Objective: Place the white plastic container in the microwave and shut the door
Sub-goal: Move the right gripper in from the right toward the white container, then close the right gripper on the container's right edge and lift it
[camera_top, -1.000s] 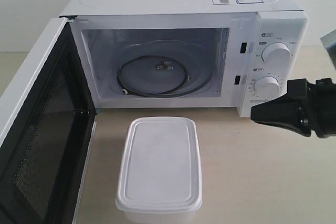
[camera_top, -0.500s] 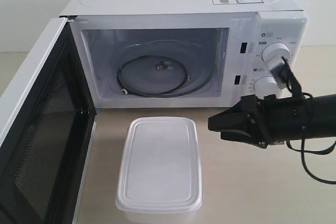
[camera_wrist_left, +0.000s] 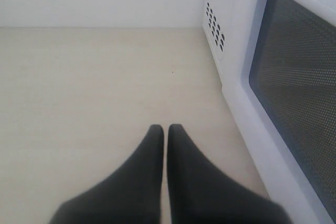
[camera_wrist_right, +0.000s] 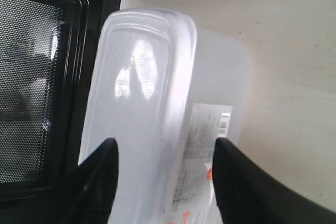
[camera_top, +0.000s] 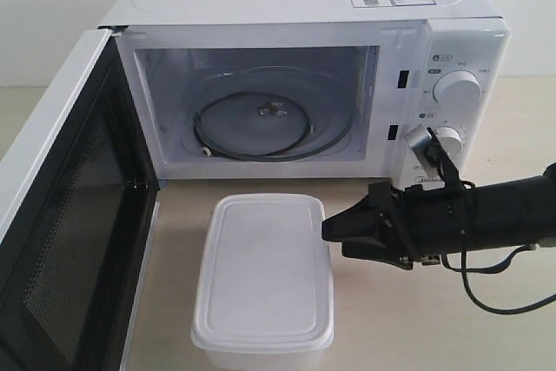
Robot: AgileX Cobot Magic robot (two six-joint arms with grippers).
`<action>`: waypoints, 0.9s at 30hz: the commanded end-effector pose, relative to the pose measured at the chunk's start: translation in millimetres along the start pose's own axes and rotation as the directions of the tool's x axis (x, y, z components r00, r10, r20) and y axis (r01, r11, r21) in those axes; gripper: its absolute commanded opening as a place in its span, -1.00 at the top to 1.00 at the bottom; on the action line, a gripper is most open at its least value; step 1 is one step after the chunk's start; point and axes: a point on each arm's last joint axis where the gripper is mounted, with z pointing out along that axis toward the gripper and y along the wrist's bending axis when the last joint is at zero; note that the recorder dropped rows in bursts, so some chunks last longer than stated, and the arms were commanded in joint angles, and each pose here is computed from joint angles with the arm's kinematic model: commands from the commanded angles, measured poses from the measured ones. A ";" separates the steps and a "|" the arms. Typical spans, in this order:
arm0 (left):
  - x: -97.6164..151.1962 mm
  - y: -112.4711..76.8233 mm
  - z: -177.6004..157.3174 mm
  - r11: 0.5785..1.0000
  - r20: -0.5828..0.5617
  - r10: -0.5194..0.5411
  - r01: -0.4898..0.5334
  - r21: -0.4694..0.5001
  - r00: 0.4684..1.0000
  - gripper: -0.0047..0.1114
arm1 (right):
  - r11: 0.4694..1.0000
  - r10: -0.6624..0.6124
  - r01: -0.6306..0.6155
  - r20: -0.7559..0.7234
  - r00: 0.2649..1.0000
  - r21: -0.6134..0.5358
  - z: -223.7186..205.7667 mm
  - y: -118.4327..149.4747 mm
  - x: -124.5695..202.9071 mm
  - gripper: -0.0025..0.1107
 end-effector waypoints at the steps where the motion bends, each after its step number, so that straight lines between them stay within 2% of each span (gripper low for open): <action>1: -1.2 0.1 -0.3 1.000 0.006 -0.015 0.015 -0.002 1.000 0.84 | 0.999 -0.035 0.036 -0.024 0.999 0.020 11.8 4.5 5.0 0.03; 7: -1.2 0.1 -0.3 1.000 0.006 -0.015 0.015 -0.002 1.000 0.84 | 0.996 -0.063 0.066 -0.048 0.997 0.064 18.6 4.8 9.2 0.03; 19: -1.2 0.1 -0.3 1.000 0.006 -0.015 0.015 -0.002 1.000 0.84 | 0.995 -0.075 0.078 -0.051 0.996 0.063 18.9 5.0 9.4 0.05; 24: -1.2 0.1 -0.3 1.000 0.006 -0.015 0.015 -0.002 1.000 0.84 | 0.995 -0.072 0.075 -0.050 0.996 0.064 18.9 5.0 9.4 0.40; 27: -1.2 0.1 -0.3 1.000 0.006 -0.015 0.015 -0.002 1.000 0.84 | 0.995 -0.072 0.075 -0.051 0.996 0.060 19.0 5.3 9.5 0.45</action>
